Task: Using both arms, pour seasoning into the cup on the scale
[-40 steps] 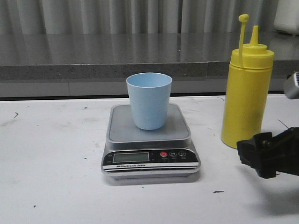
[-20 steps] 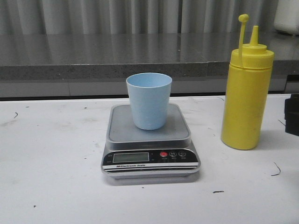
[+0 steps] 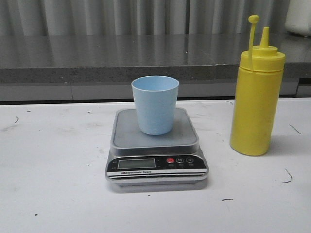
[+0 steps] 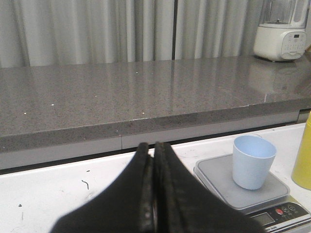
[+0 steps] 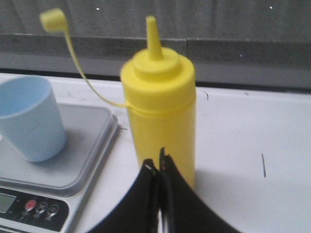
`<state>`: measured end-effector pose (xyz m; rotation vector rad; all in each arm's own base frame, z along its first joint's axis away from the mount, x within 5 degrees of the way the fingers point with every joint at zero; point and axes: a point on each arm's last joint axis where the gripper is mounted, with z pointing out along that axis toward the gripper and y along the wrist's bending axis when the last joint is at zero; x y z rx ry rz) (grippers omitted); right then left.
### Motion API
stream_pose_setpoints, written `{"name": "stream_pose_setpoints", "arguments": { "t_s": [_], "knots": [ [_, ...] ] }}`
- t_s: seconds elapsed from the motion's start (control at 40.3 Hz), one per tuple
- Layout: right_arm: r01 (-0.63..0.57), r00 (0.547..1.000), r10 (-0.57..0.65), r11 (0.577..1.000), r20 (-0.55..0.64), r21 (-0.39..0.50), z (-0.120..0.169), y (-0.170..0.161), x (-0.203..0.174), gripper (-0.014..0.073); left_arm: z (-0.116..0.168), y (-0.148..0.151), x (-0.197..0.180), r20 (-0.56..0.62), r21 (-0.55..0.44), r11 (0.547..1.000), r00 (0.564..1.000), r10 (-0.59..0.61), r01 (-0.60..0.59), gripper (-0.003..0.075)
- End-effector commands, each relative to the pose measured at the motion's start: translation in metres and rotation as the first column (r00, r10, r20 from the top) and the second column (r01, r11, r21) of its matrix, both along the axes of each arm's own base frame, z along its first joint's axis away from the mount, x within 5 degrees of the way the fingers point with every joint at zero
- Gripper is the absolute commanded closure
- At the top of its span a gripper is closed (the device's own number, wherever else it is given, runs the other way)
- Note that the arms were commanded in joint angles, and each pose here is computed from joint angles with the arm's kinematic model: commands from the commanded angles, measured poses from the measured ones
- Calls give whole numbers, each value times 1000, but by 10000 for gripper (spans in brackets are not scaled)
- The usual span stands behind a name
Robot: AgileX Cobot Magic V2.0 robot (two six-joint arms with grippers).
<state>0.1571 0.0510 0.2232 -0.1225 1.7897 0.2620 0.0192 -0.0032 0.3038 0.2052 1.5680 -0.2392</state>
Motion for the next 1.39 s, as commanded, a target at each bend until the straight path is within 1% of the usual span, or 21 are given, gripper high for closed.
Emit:
{"name": "stream_pose_setpoints", "arguments": {
  "t_s": [0.0,0.074,0.198,0.446,0.57,1.364],
  "knots": [
    [-28,994,30,999,105,-20,43,0,-2,656,14,0,-1,81,-39,999,997,-7,10,740],
    [-46,989,52,998,138,-42,62,-2,-9,656,14,0,-1,81,-39,999,997,-7,10,740],
    [-43,980,46,999,193,-21,81,-11,-27,656,14,0,-1,81,-39,999,997,-7,10,740],
    [-36,970,37,999,239,-7,91,-25,-65,656,14,0,-1,81,-39,999,997,-7,10,740],
    [-26,961,25,1000,275,-1,94,-28,-76,656,14,0,-1,81,-39,999,997,-7,10,740],
    [-26,958,24,1000,286,2,95,-29,-79,656,14,0,-1,81,-39,999,997,-7,10,740]
  ]
}}
